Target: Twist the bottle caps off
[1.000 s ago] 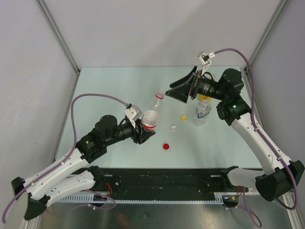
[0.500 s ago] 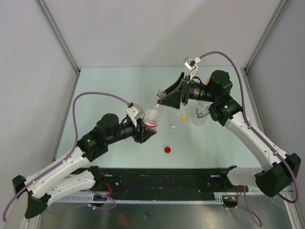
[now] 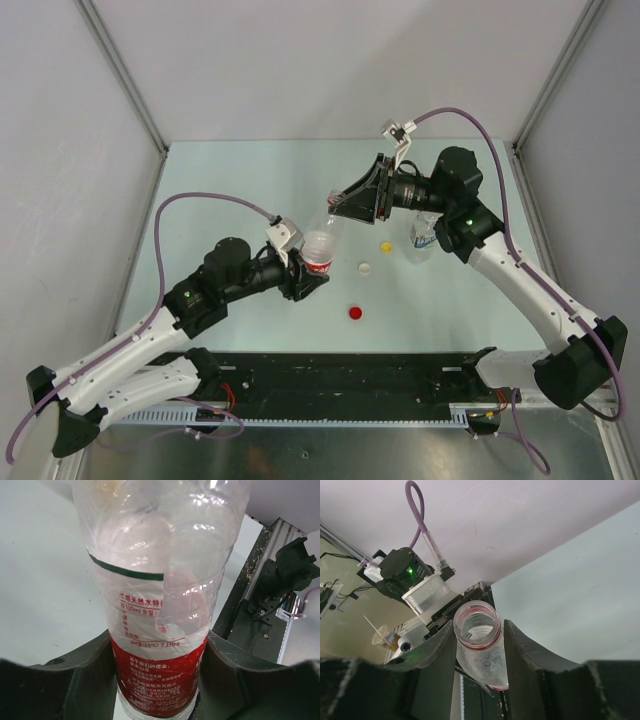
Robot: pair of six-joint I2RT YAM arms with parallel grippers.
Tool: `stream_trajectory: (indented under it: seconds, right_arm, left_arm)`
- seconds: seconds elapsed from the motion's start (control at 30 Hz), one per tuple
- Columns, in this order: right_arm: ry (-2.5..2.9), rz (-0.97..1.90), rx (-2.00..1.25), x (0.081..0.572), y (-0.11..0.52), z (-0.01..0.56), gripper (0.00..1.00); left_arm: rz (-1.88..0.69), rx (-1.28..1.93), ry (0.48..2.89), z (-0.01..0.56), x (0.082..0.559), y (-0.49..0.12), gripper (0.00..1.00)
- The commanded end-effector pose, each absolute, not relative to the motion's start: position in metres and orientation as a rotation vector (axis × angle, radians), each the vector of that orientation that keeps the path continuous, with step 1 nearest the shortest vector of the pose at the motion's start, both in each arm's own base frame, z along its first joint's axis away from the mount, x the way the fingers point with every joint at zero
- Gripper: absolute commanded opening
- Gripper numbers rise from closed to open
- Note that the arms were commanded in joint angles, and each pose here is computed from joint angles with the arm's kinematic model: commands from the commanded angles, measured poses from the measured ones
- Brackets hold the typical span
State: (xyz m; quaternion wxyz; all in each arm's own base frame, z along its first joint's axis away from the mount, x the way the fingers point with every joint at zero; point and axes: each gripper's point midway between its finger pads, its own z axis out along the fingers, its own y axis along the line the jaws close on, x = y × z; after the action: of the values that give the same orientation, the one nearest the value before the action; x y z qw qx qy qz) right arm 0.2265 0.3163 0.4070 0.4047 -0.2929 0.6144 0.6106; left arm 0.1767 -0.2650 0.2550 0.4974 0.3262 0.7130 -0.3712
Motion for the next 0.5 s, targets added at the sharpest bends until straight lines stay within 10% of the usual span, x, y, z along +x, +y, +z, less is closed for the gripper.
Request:
stream_trajectory:
  seconds: [0.0,0.2,0.47]
  right_arm:
    - [1.499,1.569,-0.791,0.2153,0.3203,0.4192,0.18]
    - [1.497,1.575,-0.793,0.2150,0.3210,0.4196,0.06]
    - [1.492,1.596,-0.787,0.2148,0.3222,0.4218,0.46]
  left_arm:
    - [-0.922,0.786,1.666,0.2782,0.1785,-0.2703,0.02]
    - [-0.926,0.789,1.665,0.2779,0.1777,-0.2707,0.03]
    - [-0.924,0.790,1.665,0.2776,0.1780,-0.2705,0.04]
